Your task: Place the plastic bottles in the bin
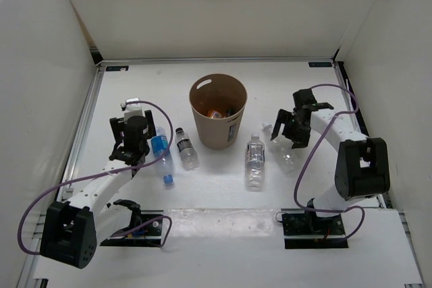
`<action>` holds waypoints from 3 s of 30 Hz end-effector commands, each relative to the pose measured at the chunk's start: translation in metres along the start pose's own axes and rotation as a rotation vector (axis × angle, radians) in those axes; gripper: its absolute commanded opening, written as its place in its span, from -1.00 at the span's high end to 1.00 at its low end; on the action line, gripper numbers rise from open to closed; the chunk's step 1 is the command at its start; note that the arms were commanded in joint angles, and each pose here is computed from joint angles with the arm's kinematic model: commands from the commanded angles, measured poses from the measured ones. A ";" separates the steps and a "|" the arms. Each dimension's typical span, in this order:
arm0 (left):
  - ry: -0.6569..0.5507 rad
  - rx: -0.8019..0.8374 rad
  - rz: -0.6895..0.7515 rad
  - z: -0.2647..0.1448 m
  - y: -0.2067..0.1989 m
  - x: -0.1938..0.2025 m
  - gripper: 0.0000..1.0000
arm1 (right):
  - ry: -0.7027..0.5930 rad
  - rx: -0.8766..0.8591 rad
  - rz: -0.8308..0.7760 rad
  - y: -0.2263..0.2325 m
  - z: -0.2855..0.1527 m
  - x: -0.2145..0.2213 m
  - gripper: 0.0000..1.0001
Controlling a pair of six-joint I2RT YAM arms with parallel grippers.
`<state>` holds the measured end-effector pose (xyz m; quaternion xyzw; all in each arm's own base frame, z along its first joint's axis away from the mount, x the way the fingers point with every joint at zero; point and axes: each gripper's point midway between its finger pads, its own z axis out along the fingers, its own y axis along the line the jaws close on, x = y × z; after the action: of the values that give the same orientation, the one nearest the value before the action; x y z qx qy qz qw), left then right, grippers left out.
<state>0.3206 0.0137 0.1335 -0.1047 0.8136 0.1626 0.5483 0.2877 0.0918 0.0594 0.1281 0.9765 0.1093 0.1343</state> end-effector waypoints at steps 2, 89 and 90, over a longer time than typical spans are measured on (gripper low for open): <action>-0.022 -0.006 -0.024 0.001 -0.002 -0.018 -1.00 | 0.028 -0.021 0.030 -0.012 -0.004 0.005 -0.81; 0.007 -0.025 -0.013 -0.001 -0.003 -0.018 -1.00 | -0.898 -0.200 -0.546 0.251 -0.233 -0.056 0.69; 0.005 -0.028 -0.015 0.000 -0.003 -0.020 -1.00 | -0.897 -0.196 -0.556 0.252 -0.231 -0.055 0.66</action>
<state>0.3215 0.0148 0.1345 -0.1117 0.8217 0.1798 0.5291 0.3336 0.2683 0.3344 -0.1093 0.8203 0.0733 0.5565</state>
